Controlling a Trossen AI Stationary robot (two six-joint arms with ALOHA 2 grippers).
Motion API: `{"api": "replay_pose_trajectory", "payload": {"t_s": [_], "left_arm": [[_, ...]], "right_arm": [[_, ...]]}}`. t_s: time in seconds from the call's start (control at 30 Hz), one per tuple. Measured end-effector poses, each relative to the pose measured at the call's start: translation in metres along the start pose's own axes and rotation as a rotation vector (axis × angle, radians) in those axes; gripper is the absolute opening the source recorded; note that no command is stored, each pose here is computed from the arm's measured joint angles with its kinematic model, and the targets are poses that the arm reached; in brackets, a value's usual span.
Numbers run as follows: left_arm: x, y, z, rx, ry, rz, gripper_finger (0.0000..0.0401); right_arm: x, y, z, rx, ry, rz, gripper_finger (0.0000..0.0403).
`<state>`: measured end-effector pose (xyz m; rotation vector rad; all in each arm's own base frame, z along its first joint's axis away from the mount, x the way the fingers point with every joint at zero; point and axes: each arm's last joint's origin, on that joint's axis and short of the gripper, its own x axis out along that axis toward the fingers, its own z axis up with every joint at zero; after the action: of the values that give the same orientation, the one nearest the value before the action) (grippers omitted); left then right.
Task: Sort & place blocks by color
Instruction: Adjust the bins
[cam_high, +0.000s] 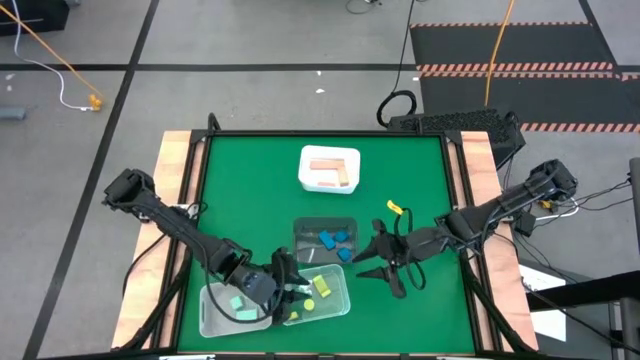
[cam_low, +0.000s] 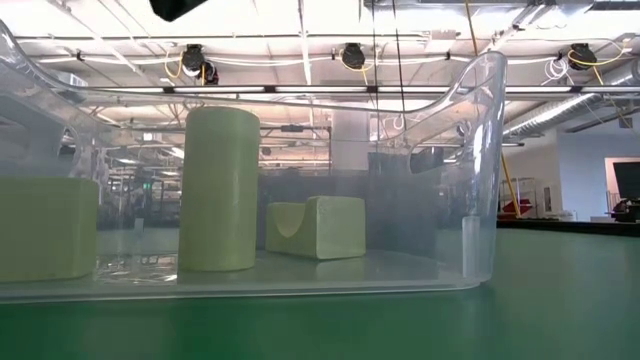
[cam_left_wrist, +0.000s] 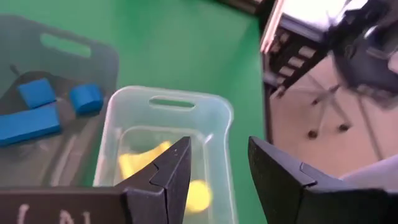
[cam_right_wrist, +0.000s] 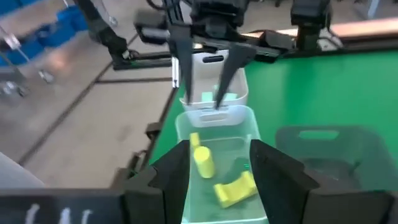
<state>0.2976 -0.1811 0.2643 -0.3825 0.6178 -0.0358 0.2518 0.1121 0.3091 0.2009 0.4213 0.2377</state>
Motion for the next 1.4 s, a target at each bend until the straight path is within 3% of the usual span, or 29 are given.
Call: {"api": "replay_pose_trajectory", "payload": {"t_s": [0.13, 0.37, 0.53, 0.83, 0.97, 1.1, 1.27, 1.4], "left_arm": [[0.000, 0.012, -0.009, 0.074, 0.101, 0.109, 0.0159], [-0.008, 0.035, -0.027, 0.168, 0.321, 0.320, 0.0159], [-0.007, 0.035, -0.029, 0.184, 0.355, 0.295, 0.0159], [0.022, 0.038, -0.048, 0.168, 0.420, 0.325, 0.0159], [0.034, 0.044, -0.050, 0.101, 0.417, 0.370, 0.0158], [0.042, 0.043, -0.050, 0.091, 0.424, 0.302, 0.0120], [0.046, 0.036, -0.045, 0.125, 0.388, 0.190, 0.0016], [0.049, 0.030, -0.040, 0.146, 0.354, 0.101, 0.0013]], "right_arm": [[-0.001, 0.006, -0.002, 0.081, 0.000, 0.010, 0.0157], [-0.003, 0.016, -0.005, 0.120, -0.024, -0.038, 0.0157], [-0.004, 0.020, -0.007, 0.114, -0.029, -0.046, 0.0157], [-0.004, 0.021, -0.008, 0.101, -0.023, -0.068, 0.0157], [-0.004, 0.021, -0.009, 0.098, -0.017, -0.070, 0.0157], [-0.004, 0.020, -0.011, 0.093, 0.003, -0.079, 0.0157], [-0.005, 0.019, -0.013, 0.086, 0.024, -0.088, 0.0157], [-0.005, 0.019, -0.014, 0.080, 0.038, -0.094, 0.0157]]}}
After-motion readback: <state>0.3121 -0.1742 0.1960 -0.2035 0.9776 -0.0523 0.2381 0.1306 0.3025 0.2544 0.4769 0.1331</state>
